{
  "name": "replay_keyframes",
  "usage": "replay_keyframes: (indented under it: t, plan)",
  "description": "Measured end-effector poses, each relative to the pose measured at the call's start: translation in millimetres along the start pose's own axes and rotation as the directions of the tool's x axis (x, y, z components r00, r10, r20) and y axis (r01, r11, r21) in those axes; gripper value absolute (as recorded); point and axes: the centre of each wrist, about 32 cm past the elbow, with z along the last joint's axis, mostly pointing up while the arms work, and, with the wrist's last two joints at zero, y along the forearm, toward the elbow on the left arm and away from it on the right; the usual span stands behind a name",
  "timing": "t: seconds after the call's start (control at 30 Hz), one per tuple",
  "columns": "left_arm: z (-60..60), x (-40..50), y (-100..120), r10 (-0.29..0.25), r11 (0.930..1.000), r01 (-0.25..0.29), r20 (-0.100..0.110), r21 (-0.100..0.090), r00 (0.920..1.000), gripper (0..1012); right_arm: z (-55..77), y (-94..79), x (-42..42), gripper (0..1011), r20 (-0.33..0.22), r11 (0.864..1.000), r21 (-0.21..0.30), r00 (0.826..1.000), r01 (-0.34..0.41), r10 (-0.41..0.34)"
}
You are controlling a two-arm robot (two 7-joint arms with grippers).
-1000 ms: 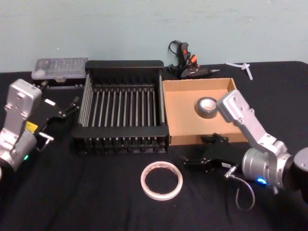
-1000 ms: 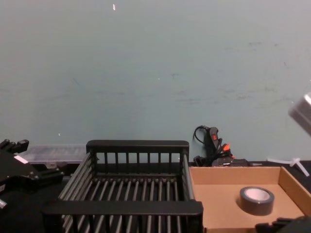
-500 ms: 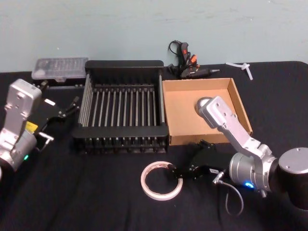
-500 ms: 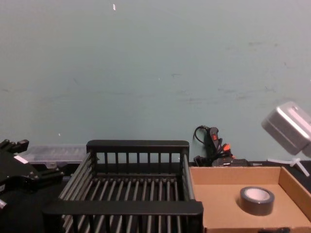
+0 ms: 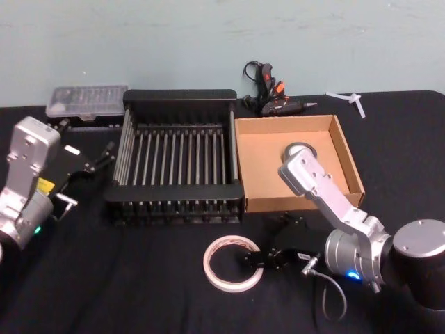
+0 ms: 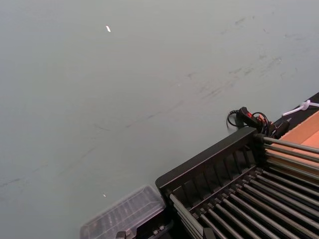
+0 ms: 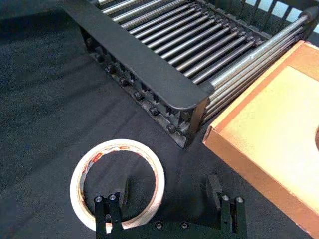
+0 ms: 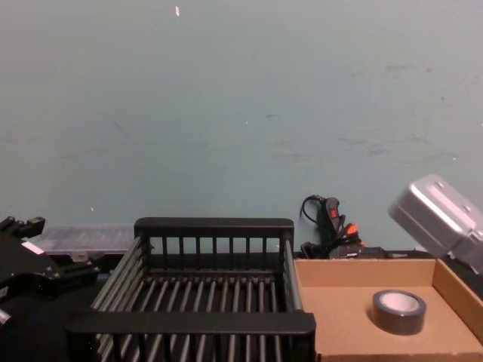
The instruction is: Pick up the white tape and place it into the black box , Pick up the silver tape and place it into the brown box.
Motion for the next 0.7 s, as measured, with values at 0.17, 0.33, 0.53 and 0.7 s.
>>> replay_keyframes:
  t: [0.17, 0.33, 0.53, 0.7]
  plan:
    - [0.0, 0.0, 0.0, 0.0, 1.0, 0.0, 0.0, 0.0, 1.0, 1001, 0.1, 1.8, -1.8, 1002, 0.003, 1.0, -0.008, 1.0, -0.005, 0.005]
    - [0.0, 0.0, 0.0, 0.0, 1.0, 0.0, 0.0, 0.0, 1.0, 1001, 0.4, 4.0, -3.1, 1002, 0.009, 1.0, -0.019, 1.0, -0.007, 0.007]
    - [0.0, 0.0, 0.0, 0.0, 1.0, 0.0, 0.0, 0.0, 1.0, 1001, 0.7, 6.1, -3.6, 1002, 0.015, 1.0, -0.025, 1.0, -0.008, 0.008]
    - [0.0, 0.0, 0.0, 0.0, 1.0, 0.0, 0.0, 0.0, 1.0, 1001, 0.5, 8.0, -3.7, 1002, 0.013, 0.999, -0.033, 1.0, -0.01, 0.01]
